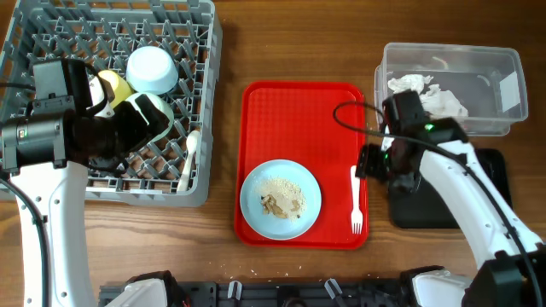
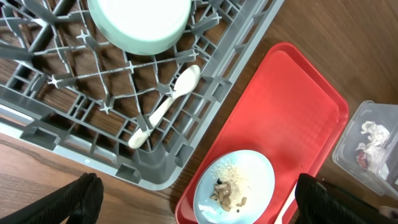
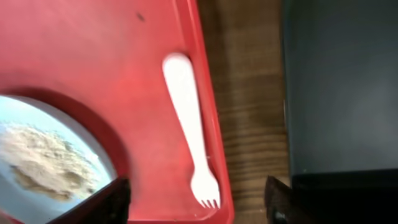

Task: Sort waste into correct bins and load items into the dishwasher rack
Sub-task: 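Move the right gripper back over the white fork on the tray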

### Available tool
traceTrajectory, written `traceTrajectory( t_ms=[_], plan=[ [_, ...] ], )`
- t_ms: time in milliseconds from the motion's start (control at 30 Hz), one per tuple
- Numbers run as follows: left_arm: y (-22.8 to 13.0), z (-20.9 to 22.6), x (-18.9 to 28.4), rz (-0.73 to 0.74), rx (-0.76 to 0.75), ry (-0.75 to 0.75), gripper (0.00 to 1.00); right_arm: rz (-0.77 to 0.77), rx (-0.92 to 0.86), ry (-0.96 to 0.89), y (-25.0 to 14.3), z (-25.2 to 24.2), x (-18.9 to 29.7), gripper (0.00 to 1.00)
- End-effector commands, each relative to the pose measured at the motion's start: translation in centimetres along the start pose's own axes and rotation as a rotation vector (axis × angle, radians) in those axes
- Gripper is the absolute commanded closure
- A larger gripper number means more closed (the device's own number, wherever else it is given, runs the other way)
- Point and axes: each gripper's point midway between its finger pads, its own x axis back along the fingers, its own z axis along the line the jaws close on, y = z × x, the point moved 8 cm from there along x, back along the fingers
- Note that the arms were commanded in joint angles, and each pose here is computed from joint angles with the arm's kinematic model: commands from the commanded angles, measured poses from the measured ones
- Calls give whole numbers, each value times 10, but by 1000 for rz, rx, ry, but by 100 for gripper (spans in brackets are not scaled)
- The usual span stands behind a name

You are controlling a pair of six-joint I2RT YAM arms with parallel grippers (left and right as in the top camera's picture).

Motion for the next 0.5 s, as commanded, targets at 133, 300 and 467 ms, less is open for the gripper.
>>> traceTrajectory(
  t_ms=[133,300,467],
  plan=[
    [0,1,1,-10,12,3,0,46,45,64,-21,21,-27,45],
    [0,1,1,-10,12,3,0,-21,55,-31,-29,36,-30,35],
    [0,1,1,-10,12,3,0,-63,139,-38,-35,53,-32,5]
  ],
)
